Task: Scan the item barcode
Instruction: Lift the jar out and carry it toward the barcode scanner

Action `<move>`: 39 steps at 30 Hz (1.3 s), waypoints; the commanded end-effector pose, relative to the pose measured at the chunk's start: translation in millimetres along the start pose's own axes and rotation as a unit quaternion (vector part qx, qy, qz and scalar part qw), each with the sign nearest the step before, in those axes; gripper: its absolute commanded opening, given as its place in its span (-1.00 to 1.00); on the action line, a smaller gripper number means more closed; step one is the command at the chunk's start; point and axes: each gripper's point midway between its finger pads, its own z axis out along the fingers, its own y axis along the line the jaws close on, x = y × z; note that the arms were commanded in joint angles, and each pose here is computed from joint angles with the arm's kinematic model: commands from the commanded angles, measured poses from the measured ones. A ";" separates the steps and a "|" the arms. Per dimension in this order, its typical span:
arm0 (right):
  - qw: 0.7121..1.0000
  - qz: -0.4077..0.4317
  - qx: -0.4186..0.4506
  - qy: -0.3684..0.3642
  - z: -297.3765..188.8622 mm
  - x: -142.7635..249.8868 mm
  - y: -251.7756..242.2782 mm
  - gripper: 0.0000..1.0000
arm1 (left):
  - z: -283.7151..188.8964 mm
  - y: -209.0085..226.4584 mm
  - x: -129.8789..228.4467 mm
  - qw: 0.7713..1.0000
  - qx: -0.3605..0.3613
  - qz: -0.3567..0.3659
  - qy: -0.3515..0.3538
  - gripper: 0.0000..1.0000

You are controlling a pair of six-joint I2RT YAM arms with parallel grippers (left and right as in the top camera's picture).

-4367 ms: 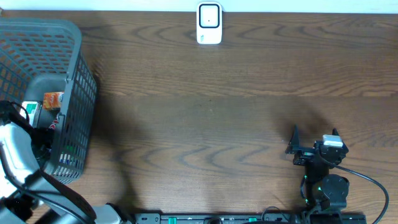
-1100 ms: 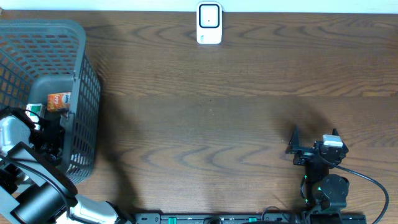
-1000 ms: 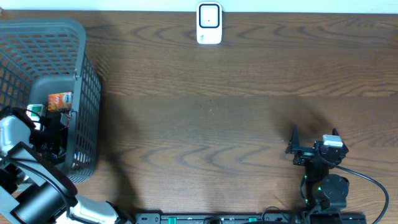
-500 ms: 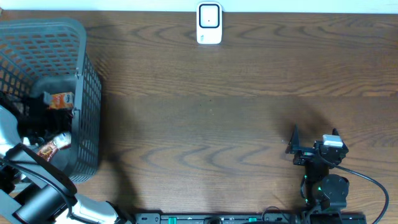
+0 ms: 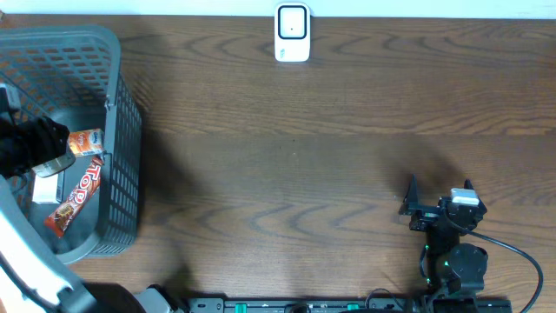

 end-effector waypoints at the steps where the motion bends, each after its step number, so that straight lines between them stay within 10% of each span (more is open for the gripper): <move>1: 1.000 -0.006 0.005 0.002 0.5 2.7 -2.3 0.99 | -26.9 -29.4 -15.3 0.999 0.014 0.004 -0.044 -0.03; 16: 1.000 -0.006 0.005 0.002 0.4 2.5 -2.4 0.98 | -85.0 -150.9 -18.4 0.980 0.106 0.107 -0.131 -0.02; 39: 1.000 -0.006 0.005 0.002 0.5 2.7 -2.4 0.99 | 8.7 -365.0 86.0 0.911 0.250 0.328 0.026 0.05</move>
